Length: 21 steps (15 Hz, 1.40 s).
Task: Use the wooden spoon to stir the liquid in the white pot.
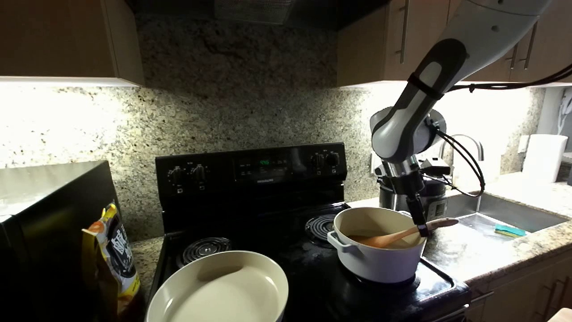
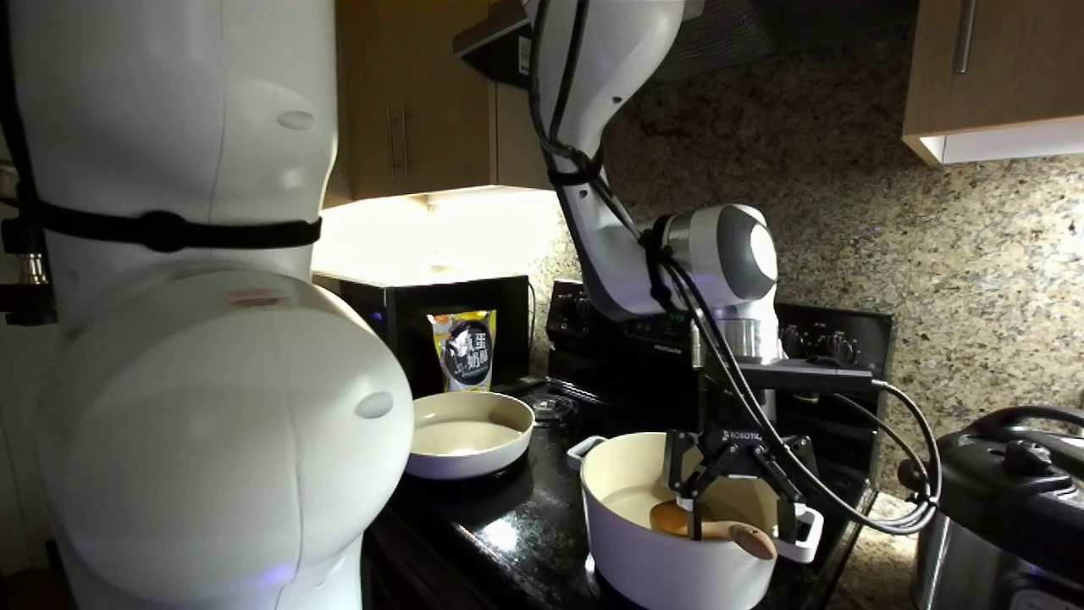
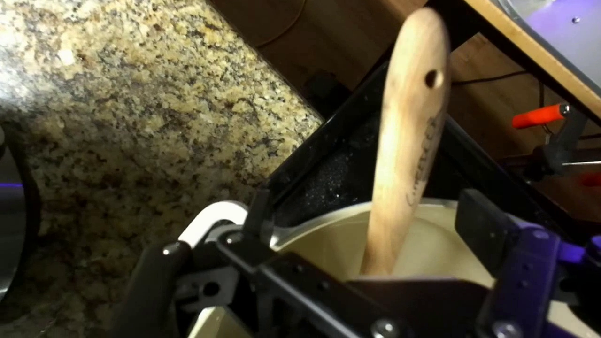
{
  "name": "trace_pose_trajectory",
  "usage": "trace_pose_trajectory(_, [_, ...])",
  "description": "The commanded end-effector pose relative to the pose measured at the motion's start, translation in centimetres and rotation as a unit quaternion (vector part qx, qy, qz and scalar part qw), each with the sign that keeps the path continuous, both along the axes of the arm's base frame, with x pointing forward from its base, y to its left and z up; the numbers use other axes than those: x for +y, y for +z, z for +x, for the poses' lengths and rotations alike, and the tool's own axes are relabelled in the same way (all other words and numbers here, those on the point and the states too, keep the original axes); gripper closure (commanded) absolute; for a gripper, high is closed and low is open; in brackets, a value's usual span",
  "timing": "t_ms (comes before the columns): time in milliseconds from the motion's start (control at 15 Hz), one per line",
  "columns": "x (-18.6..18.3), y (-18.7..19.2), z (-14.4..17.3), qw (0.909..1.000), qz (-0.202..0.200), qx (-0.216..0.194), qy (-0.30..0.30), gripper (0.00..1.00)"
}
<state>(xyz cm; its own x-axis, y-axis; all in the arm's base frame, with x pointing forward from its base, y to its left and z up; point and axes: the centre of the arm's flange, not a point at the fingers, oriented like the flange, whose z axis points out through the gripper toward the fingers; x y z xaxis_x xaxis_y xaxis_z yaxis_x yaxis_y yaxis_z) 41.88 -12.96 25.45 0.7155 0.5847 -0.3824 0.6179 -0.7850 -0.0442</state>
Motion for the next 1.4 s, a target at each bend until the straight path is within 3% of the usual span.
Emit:
trace_pose_trajectory(0, [-0.5, 1.2, -2.9, 0.9989, 0.021, -0.04, -0.011, 0.0])
trace_pose_trajectory(267, [-1.2, 2.6, -2.8, 0.9985, 0.015, -0.049, -0.018, 0.02])
trace_pose_trajectory(333, [-1.3, 3.0, -2.5, 0.9984, 0.013, -0.053, -0.017, 0.27])
trace_pose_trajectory(467, [-1.3, 3.5, -2.4, 0.9983, 0.01, -0.055, -0.014, 0.29])
trace_pose_trajectory(1133, [-1.5, 3.1, -3.1, 0.9993, 0.018, -0.022, 0.025, 0.94])
trace_pose_trajectory(1333, [-1.2, 3.4, -3.5, 0.9993, 0.01, -0.022, 0.03, 0.91])
